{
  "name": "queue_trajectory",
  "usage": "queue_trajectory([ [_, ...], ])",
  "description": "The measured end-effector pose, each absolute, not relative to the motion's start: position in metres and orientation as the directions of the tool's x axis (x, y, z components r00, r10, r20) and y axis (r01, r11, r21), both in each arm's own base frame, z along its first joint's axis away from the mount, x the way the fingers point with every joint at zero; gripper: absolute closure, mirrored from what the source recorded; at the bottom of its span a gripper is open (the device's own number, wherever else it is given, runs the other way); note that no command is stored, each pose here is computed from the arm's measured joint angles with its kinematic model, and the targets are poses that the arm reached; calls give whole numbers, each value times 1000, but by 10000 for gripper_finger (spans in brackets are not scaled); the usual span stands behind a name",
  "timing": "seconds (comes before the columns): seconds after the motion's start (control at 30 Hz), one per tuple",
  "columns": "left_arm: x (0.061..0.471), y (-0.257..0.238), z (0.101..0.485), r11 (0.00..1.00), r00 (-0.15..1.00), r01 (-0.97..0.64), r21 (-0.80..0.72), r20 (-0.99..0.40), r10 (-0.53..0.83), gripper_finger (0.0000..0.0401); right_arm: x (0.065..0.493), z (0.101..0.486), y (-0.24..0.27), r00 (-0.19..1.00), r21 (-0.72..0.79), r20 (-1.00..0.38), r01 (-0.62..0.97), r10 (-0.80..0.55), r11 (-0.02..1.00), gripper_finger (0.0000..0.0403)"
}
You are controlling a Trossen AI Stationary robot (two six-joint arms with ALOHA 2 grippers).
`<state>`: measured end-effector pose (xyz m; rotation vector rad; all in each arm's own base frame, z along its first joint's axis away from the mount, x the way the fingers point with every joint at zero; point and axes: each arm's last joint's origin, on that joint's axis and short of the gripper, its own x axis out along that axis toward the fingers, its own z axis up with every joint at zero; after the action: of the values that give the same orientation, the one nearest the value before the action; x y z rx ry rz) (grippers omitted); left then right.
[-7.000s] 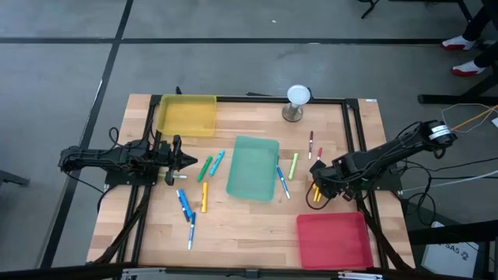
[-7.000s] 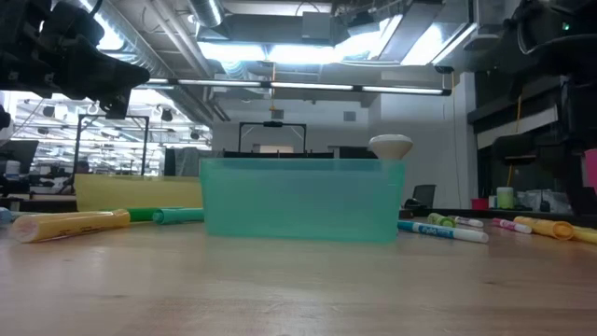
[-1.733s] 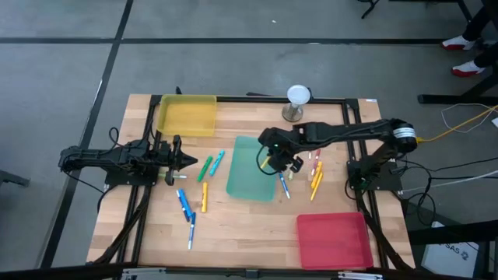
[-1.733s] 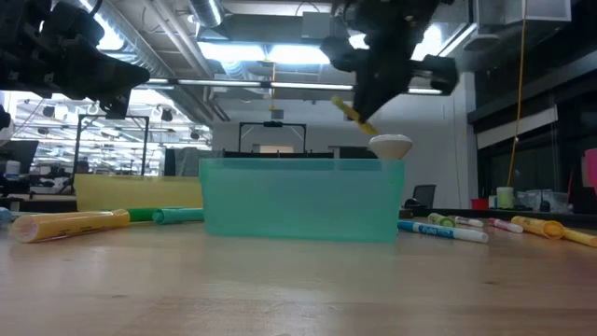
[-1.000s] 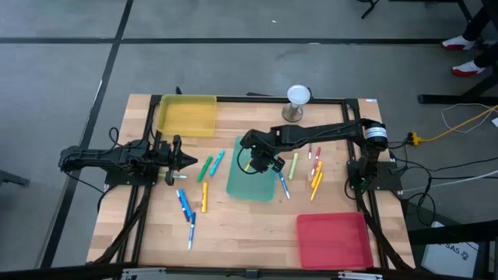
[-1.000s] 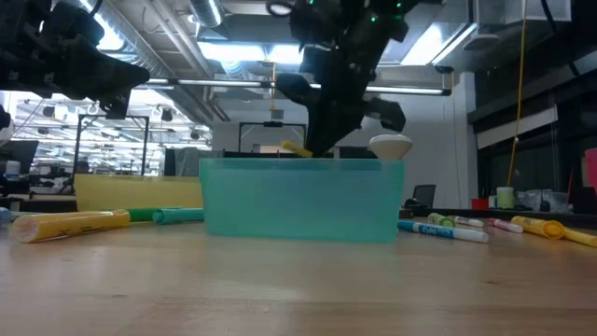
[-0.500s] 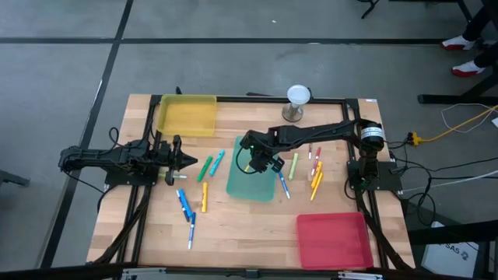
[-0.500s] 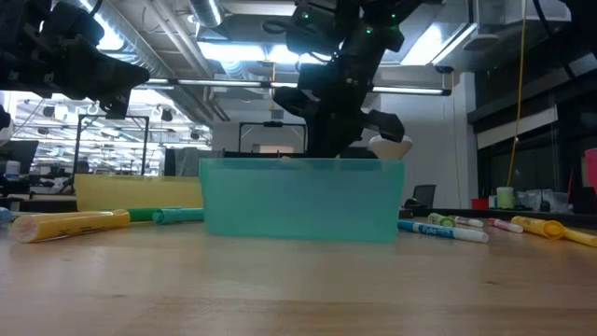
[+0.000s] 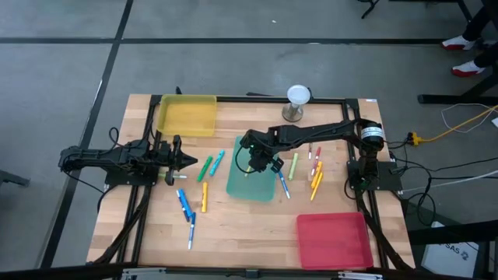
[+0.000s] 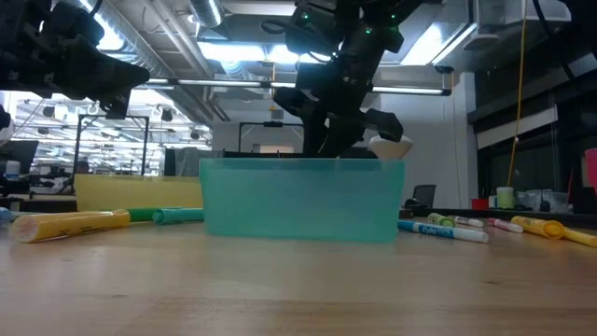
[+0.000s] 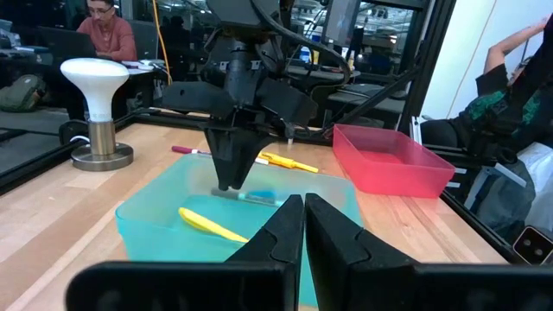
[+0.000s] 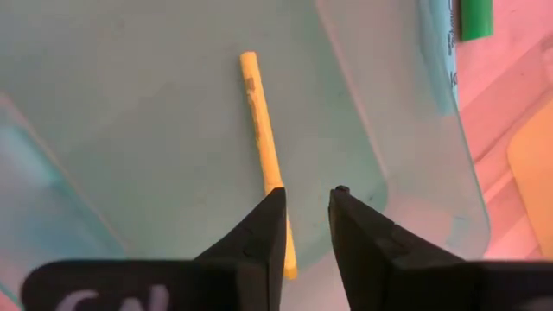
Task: Pick & Place Markers
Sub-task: Put the yellow pen into the green bin
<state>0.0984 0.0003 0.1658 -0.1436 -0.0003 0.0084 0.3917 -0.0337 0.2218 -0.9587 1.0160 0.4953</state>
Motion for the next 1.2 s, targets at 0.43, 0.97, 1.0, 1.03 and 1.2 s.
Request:
queue_trajectory([
  [0.43, 98, 0, 166, 990, 1000, -8, -143, 0, 8, 393, 390, 230, -22, 481, -487, -861, -681, -168, 546, 311],
  [0.97, 98, 0, 166, 990, 1000, -8, -143, -1, 8, 389, 367, 280, 31, 602, -545, -783, -543, -156, 639, 311],
  [1.0, 98, 0, 166, 990, 1000, -8, -143, 0, 8, 390, 366, 281, 34, 606, -540, -781, -535, -151, 650, 311],
  [1.03, 98, 0, 166, 990, 1000, -8, -143, 0, 8, 390, 365, 281, 37, 606, -532, -782, -528, -145, 662, 311],
  [1.2, 98, 0, 166, 990, 1000, -8, -143, -1, 8, 389, 361, 280, 57, 597, -498, -794, -531, -114, 686, 311],
])
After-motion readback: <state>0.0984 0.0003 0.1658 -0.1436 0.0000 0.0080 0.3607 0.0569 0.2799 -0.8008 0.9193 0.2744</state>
